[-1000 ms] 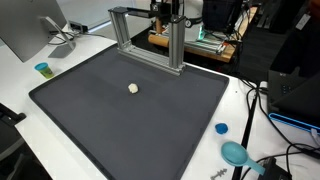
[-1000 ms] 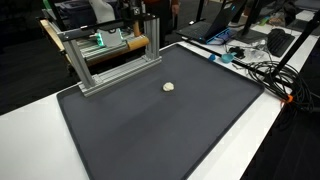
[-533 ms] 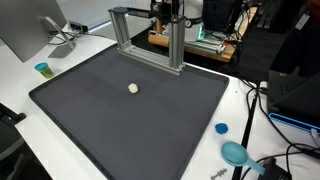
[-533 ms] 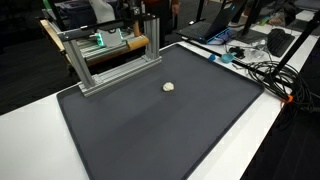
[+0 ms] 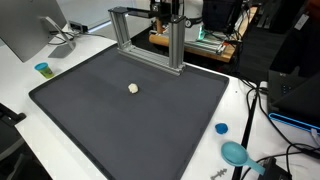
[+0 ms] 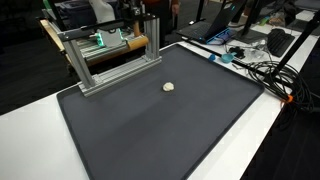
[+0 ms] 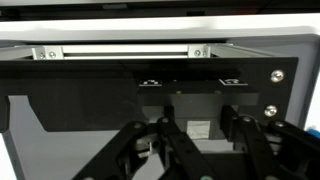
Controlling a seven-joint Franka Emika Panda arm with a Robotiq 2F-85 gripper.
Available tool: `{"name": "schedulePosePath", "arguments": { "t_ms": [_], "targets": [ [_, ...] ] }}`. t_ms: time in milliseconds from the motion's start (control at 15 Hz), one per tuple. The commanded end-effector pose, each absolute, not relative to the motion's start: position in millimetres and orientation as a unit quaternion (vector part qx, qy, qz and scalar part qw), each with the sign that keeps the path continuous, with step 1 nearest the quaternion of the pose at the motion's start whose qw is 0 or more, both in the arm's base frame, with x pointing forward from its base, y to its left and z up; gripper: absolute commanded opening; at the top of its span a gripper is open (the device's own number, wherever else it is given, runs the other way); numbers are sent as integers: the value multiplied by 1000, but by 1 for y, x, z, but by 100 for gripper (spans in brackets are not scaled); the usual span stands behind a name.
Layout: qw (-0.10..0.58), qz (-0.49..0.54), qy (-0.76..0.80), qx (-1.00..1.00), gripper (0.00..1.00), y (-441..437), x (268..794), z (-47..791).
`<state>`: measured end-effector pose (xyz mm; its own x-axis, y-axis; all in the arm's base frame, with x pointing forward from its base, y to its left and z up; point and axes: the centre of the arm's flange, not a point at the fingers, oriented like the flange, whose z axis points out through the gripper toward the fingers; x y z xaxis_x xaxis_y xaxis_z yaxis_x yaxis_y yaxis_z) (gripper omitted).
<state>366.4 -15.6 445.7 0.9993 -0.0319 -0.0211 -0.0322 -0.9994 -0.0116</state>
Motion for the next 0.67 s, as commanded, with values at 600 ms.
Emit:
{"name": "schedulePosePath", "arguments": {
  "t_ms": [600],
  "targets": [
    [-30, -133, 109, -985, 21, 15, 512, 481]
  ]
}}
